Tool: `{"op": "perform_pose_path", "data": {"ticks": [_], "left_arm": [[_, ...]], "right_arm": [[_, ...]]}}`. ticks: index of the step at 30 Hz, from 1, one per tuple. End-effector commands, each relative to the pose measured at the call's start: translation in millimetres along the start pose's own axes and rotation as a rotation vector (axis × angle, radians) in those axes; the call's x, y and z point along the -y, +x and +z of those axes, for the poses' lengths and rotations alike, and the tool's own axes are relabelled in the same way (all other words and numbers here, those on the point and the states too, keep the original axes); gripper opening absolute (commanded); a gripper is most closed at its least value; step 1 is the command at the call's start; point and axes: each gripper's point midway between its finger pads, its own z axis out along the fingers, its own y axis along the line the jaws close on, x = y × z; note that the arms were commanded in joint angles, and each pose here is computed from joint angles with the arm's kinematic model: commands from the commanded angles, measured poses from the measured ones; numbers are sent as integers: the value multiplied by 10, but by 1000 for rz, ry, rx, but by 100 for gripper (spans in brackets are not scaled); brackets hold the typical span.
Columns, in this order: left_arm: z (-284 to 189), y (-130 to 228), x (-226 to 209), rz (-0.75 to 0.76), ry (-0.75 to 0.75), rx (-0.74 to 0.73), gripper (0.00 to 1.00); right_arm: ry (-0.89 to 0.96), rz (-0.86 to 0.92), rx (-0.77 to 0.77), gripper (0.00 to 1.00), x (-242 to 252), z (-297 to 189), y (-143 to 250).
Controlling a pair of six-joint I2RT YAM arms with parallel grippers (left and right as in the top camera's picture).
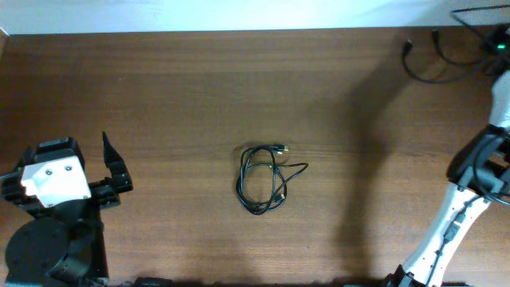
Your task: Untangle cables
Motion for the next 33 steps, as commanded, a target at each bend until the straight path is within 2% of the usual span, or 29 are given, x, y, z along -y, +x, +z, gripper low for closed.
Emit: {"op": "perform_pose_path", "data": {"ticks": [1,2,3,4,6,8,9,10,12,13,14,15,18,20,21,22,24,25,27,28,30,33], "left_arm": [[-2,-6,-6,-19,-2,3,99],[-2,-6,-6,-19,-2,3,99],[-2,-5,-6,-19,-2,2,99],[-2,-5,-6,-19,-2,2,99],[-2,-7,-7,-19,-3,3,99],[-2,-7,-7,-19,-3,3,99],[-2,-6,-7,-19,-2,3,99],[-2,-6,-6,-18,-2,3,99],[-2,-6,-7,-19,-3,3,99],[-2,-6,-7,-19,-3,3,99],[-2,-6,-9,-18,-4,3,99],[-2,-5,-9,-18,-4,3,99],[-2,12,-7,-15,-3,-4,99],[-2,29,-5,-12,-2,-11,99],[-4,49,-4,-9,-2,-19,99],[-4,81,0,-3,0,-31,99],[-7,134,4,6,2,-52,99],[-7,132,4,6,2,-51,99],[-5,122,3,4,1,-48,99],[-5,122,4,4,2,-48,99],[-6,123,4,4,2,-48,99],[-7,140,6,7,3,-55,99]], "right_arm": [[-53,32,-74,4,-358,269,478],[-54,32,-73,29,-367,264,466],[-53,69,-85,99,-346,252,478],[-80,102,-107,99,-356,199,471],[-111,136,-117,99,-445,-77,153],[-125,46,-40,99,-633,-728,-644],[-138,15,49,99,-817,-1423,-1302],[-168,5,139,99,-1059,-2089,-1797],[-235,9,306,99,-1477,-3071,-2403],[-341,-38,448,99,-1980,-4002,-2741],[-438,-70,447,99,-2302,-4363,-2697],[-507,-148,364,99,-2589,-4579,-2422],[-523,-141,118,99,-2552,-4676,-1578],[-554,-130,230,99,-2464,-4871,-1210],[-618,-93,367,99,-2472,-5138,-1111],[-679,-37,441,99,-2494,-5301,-1008],[-728,89,257,99,-2489,-5150,-311],[-695,95,82,99,-2469,-4889,319],[-709,102,-173,99,-2619,-4519,1473],[-725,118,-260,99,-2739,-4475,1883],[-733,84,-365,99,-3090,-4572,2427],[-813,-14,-410,99,-3671,-4856,2915]]}}
